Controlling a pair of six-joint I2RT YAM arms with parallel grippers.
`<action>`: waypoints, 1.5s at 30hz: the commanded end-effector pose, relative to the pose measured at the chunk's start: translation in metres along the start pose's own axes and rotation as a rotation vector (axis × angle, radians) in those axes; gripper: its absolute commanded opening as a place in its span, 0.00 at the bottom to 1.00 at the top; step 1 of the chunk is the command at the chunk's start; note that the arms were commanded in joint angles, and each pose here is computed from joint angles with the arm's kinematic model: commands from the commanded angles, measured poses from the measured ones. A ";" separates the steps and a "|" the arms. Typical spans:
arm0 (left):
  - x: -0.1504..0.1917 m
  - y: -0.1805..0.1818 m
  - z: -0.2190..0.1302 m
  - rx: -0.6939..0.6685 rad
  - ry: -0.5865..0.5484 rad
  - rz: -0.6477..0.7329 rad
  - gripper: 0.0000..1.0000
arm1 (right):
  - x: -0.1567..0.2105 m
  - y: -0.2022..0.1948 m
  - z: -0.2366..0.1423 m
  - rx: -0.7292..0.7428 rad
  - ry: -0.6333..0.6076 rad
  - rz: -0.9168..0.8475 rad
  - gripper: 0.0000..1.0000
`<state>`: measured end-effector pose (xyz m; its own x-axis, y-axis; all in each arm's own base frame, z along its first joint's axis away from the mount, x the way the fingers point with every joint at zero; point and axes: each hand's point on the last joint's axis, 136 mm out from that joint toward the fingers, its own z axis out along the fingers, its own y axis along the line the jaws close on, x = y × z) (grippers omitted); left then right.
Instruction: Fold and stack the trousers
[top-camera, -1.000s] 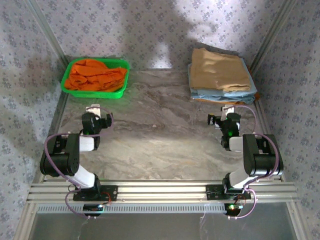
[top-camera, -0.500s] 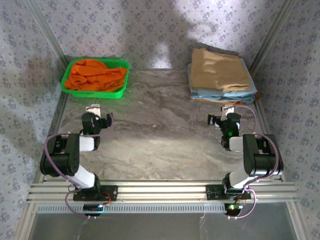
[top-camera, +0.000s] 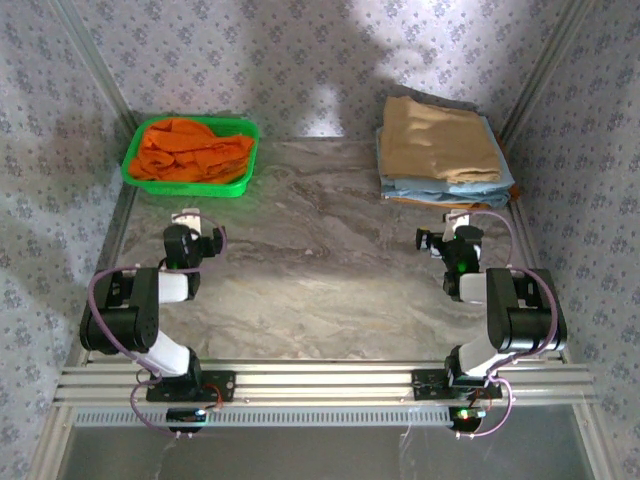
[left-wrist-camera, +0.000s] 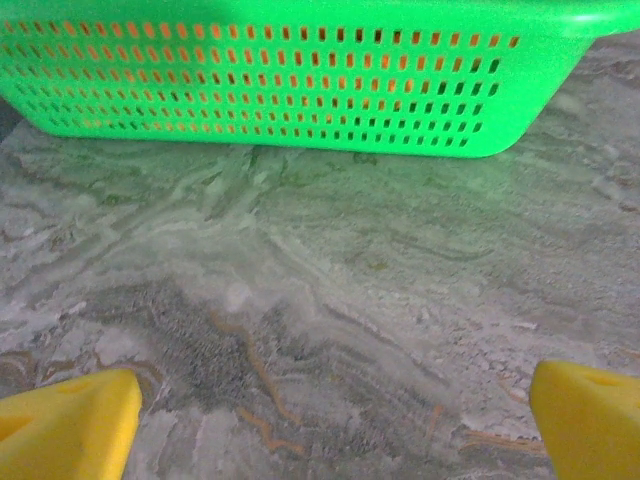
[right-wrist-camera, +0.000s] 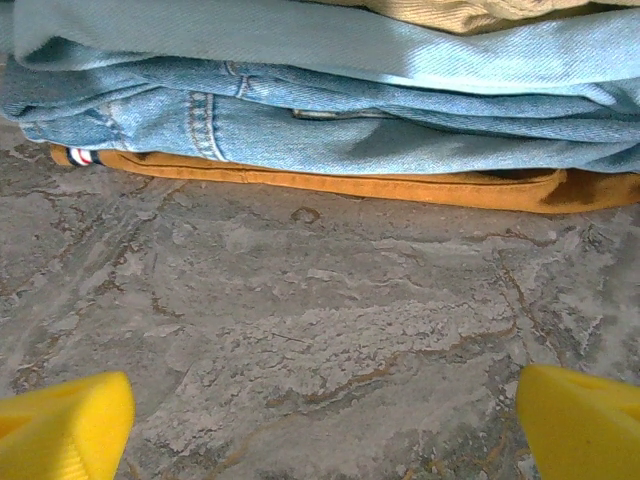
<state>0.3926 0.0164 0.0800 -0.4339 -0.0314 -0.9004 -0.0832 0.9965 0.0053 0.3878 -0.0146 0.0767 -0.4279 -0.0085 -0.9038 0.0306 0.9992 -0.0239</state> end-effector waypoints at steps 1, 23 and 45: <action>-0.036 0.003 -0.010 -0.010 -0.011 -0.010 1.00 | -0.022 -0.004 -0.002 0.063 0.004 -0.029 0.99; -0.177 0.040 -0.123 -0.131 0.079 -0.567 0.99 | -0.086 0.038 -0.081 -0.104 0.281 0.586 0.96; -0.159 -0.010 0.075 -0.154 0.474 -0.147 1.00 | -0.053 0.117 -0.062 -0.212 0.414 0.350 1.00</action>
<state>0.5279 0.0080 0.2062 -0.7131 -0.3030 -0.6322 -0.2913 0.9483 -0.1260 0.3471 0.1003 0.1344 -0.7660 0.3223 -0.5562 0.1043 0.9161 0.3872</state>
